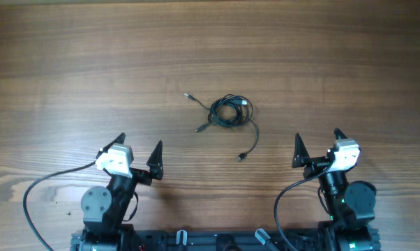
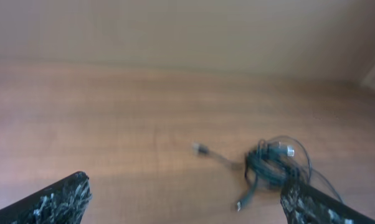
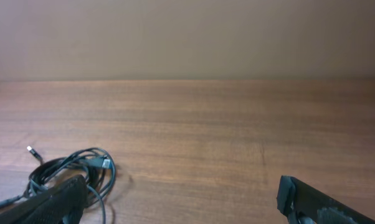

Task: Untangle cables
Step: 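Raise both arms from rest toward the black cable bundle, then grasp the tangled black cable bundle with the left gripper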

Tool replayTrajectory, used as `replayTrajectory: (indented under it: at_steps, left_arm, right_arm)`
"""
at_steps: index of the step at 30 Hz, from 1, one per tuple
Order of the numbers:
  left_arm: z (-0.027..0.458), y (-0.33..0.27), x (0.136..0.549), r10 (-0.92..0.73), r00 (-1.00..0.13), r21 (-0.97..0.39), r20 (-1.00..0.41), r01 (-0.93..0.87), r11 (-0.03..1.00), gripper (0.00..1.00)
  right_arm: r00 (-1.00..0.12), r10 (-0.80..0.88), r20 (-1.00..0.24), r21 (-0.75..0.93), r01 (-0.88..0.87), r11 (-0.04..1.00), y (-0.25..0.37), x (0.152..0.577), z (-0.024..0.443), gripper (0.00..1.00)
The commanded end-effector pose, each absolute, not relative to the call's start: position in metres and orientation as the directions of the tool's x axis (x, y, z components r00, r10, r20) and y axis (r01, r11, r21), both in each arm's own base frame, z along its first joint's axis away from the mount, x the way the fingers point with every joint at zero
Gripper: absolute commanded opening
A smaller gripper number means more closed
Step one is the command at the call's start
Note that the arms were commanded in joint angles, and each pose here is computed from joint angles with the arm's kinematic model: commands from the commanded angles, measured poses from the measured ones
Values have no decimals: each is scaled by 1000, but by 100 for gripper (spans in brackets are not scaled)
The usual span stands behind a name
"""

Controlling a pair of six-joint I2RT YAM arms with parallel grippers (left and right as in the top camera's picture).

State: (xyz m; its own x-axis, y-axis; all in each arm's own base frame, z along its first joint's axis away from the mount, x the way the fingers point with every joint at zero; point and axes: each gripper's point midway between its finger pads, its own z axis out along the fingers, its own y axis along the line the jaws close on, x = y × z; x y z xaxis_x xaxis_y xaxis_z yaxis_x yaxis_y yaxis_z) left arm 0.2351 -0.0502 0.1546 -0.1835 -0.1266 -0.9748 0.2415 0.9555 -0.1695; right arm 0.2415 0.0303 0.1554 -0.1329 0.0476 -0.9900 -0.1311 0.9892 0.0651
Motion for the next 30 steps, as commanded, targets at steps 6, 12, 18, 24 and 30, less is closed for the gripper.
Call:
replayTrajectory:
  at_steps: [6,12,18,24,30]
  left_arm:
    - [179,-50,250,-150,-441,-244,-885,164,956,100]
    - [192,-61,263,-130,-710,-305,-692,124,944,100]
    - [213,-89,249,-116,-767,-425,-630,216,879,100]
    - [268,-93,322,-377,-596,-576,-709,182,797,100]
    - [205,-129,373,-325,-770,-564,-549,54,824,92]
  right_arm:
    - [-286,85,-954,115,-88,990,26,239,198,100]
    - [-598,79,-798,128,-40,991,28,249,204,100]
    - [-708,73,-703,151,-47,987,36,262,230,100]
    - [-702,76,-708,175,-70,982,42,263,232,100]
    - [-699,79,-710,176,-68,982,41,264,233,100]
